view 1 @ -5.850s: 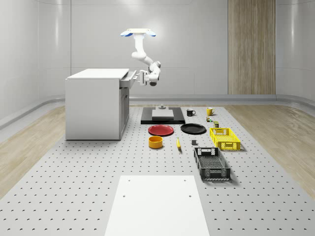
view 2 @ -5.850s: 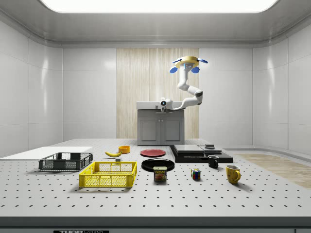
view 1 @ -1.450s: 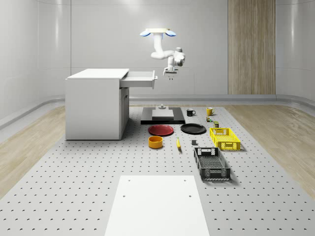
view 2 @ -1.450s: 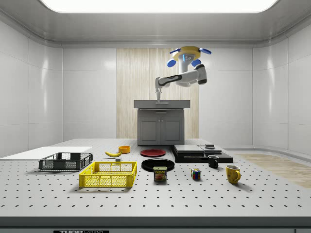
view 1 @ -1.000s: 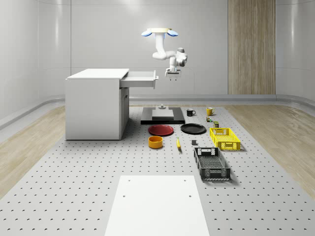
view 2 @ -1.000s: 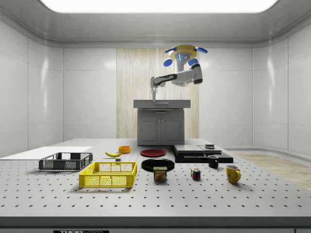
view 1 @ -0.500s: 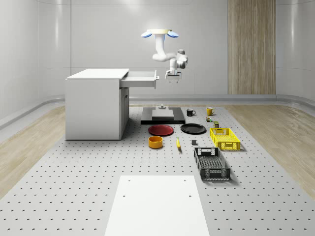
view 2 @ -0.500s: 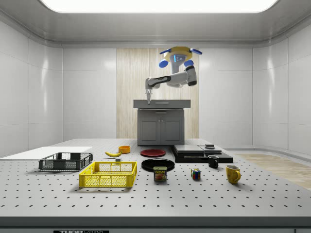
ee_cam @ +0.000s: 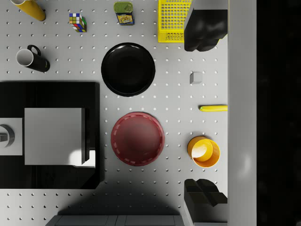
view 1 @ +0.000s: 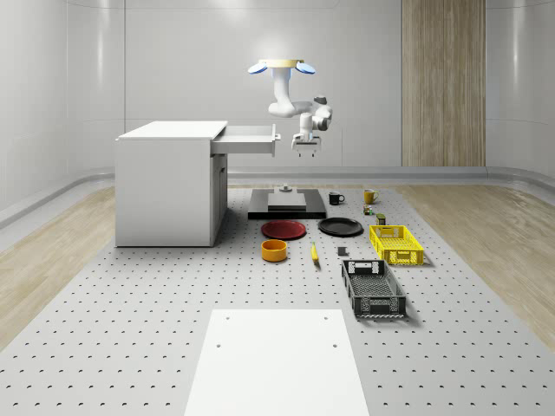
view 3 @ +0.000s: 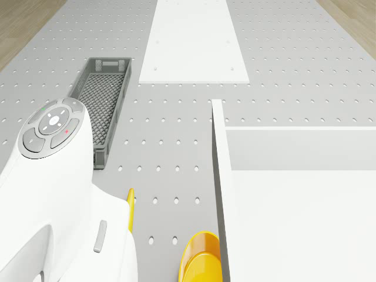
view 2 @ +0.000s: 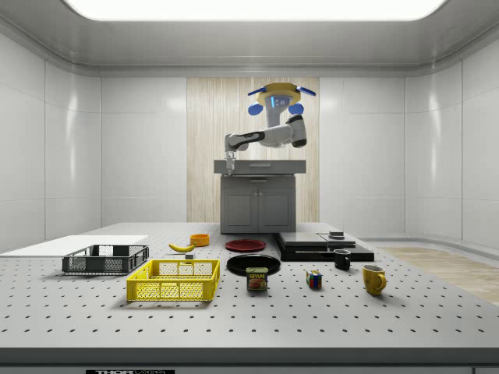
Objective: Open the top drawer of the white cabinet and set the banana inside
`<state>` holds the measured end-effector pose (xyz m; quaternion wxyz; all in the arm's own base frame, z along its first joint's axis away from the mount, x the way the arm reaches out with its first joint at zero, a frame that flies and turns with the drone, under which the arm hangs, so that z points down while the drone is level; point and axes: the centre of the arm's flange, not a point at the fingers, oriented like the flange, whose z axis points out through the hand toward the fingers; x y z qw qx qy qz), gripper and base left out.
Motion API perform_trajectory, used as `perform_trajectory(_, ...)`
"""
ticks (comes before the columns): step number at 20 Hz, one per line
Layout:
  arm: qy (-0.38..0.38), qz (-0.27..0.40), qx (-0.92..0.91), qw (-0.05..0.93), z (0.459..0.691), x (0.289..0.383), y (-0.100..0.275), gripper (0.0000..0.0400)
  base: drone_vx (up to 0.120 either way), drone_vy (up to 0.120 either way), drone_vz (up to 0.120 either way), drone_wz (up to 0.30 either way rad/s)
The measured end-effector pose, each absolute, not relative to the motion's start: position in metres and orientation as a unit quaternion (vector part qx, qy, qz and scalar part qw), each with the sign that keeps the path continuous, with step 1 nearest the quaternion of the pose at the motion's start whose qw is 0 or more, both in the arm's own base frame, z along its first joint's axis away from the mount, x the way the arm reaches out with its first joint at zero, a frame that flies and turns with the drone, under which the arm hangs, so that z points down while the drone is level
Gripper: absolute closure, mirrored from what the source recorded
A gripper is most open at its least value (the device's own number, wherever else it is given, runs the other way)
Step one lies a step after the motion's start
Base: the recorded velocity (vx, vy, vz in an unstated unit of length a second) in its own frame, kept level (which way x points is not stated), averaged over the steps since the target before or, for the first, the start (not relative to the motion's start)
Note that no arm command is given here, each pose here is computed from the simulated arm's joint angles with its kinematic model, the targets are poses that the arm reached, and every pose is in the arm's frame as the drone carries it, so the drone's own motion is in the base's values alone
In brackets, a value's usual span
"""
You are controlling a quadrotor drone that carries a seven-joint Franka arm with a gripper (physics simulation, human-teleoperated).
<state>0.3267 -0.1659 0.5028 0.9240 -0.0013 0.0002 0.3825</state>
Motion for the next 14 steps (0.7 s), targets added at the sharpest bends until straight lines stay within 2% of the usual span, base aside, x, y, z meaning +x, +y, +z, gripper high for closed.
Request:
perform_trajectory(13, 0.0, 0.382, -0.001, 0.924, 0.5028, 0.3267, -0.1659, 0.0, 0.12, 0.0, -0.12, 0.0)
perform_trajectory(14, 0.007, 0.386, -0.005, 0.922, 0.5018, 0.3297, -0.1613, 0.0, 0.12, 0.0, -0.12, 0.0)
